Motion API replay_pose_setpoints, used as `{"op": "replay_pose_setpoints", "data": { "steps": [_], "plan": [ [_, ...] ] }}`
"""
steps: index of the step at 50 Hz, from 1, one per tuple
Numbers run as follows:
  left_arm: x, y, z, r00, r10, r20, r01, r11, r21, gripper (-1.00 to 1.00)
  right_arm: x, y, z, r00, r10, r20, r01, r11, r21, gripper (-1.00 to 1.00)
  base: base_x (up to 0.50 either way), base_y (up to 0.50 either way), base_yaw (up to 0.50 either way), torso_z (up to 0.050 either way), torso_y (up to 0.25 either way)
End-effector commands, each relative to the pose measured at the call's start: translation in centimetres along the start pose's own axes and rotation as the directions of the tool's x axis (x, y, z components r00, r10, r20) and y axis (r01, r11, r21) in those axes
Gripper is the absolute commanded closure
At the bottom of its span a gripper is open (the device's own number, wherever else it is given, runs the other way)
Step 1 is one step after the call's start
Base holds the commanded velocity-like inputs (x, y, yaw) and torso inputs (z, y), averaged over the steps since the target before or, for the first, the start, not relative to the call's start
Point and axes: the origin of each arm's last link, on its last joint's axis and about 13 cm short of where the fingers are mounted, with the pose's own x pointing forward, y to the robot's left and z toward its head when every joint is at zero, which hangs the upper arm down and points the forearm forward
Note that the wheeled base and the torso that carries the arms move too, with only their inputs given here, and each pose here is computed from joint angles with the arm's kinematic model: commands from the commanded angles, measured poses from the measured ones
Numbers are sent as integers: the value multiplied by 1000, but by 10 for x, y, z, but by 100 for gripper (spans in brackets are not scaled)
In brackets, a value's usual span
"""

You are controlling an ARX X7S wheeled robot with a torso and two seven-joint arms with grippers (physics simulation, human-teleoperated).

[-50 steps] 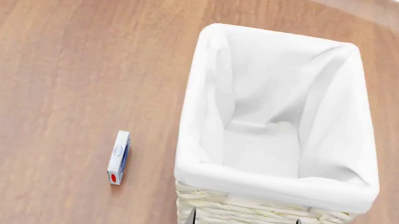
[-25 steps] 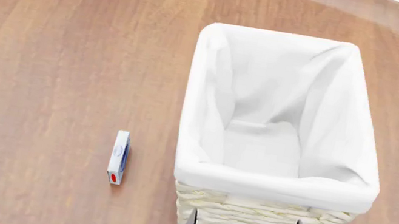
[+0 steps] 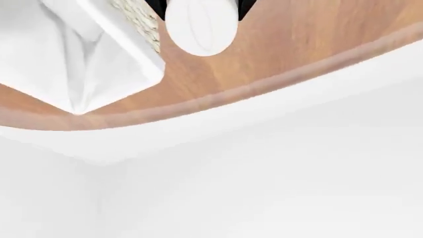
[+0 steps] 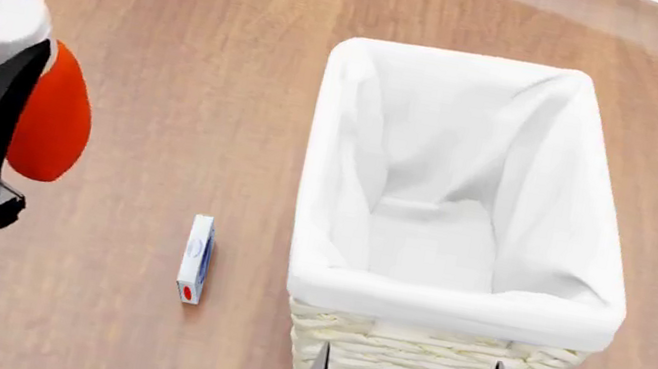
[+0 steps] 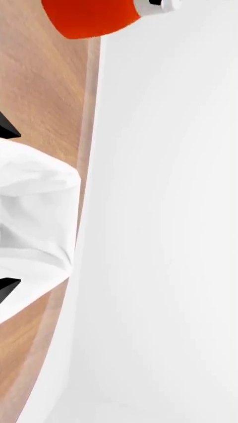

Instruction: Pick up the ketchup, and put it in the basket.

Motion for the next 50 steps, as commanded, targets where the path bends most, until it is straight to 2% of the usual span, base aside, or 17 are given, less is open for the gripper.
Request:
{"op": "replay_pose_setpoints", "data": {
  "steps": [1,8,11,15,20,22,23,28,32,36,41,43,46,48,50],
  "plan": [
    [12,1,32,983,-167,-82,176,976,125,100,0,0,0,1000,3,0,-3,1000,1,-100,0,0,0,0,0],
    [14,5,51,952,-285,-115,302,939,168,100,0,1,-1,1000,7,-3,-7,1000,3,-100,0,0,0,0,2],
    [15,10,57,949,-291,-119,309,936,169,100,0,1,-2,1000,9,-4,-9,1000,2,-100,0,0,0,0,0],
    [17,15,61,920,-372,-124,385,917,102,100,0,2,-1,1000,10,-4,-10,1000,3,-100,0,0,0,0,0],
    [17,18,63,889,-436,-140,451,887,99,100,0,2,-2,1000,14,-8,-14,1000,2,-100,0,0,0,0,0],
    [18,19,65,875,-465,-137,477,877,65,100,0,3,-2,1000,16,-7,-16,1000,0,-100,0,0,0,0,0],
    [18,20,65,868,-472,-153,487,869,81,100,0,2,-2,1000,15,-8,-15,1000,-1,-100,0,0,0,0,0],
    [21,23,69,850,-502,-162,516,854,59,100,1,1,-3,1000,12,-10,-12,1000,2,-100,0,0,0,0,0],
    [25,24,74,822,-551,-144,560,828,29,100,0,1,-3,1000,17,-12,-17,1000,-1,-100,0,0,0,0,0],
    [29,24,76,794,-588,-153,600,798,48,100,1,0,-3,1000,15,-16,-15,1000,2,-100,0,0,0,0,3],
    [36,21,69,745,-650,-150,660,751,21,100,1,0,-6,999,33,-32,-33,999,11,-100,0,0,0,0,0],
    [38,19,68,710,-689,-147,699,715,28,100,1,0,-6,999,36,-33,-35,999,12,-100,0,0,0,0,0],
    [48,19,59,722,-670,-175,684,729,30,100,2,-1,-8,998,41,-42,-41,999,-4,-100,0,0,0,0,0],
    [49,18,60,699,-701,-145,708,706,-1,100,3,0,-9,997,58,-49,-58,998,5,-100,0,0,0,0,0],
    [54,19,59,687,-709,-158,718,696,3,100,3,1,-11,995,73,-62,-73,997,1,-100,0,0,0,0,0]
  ]
}}
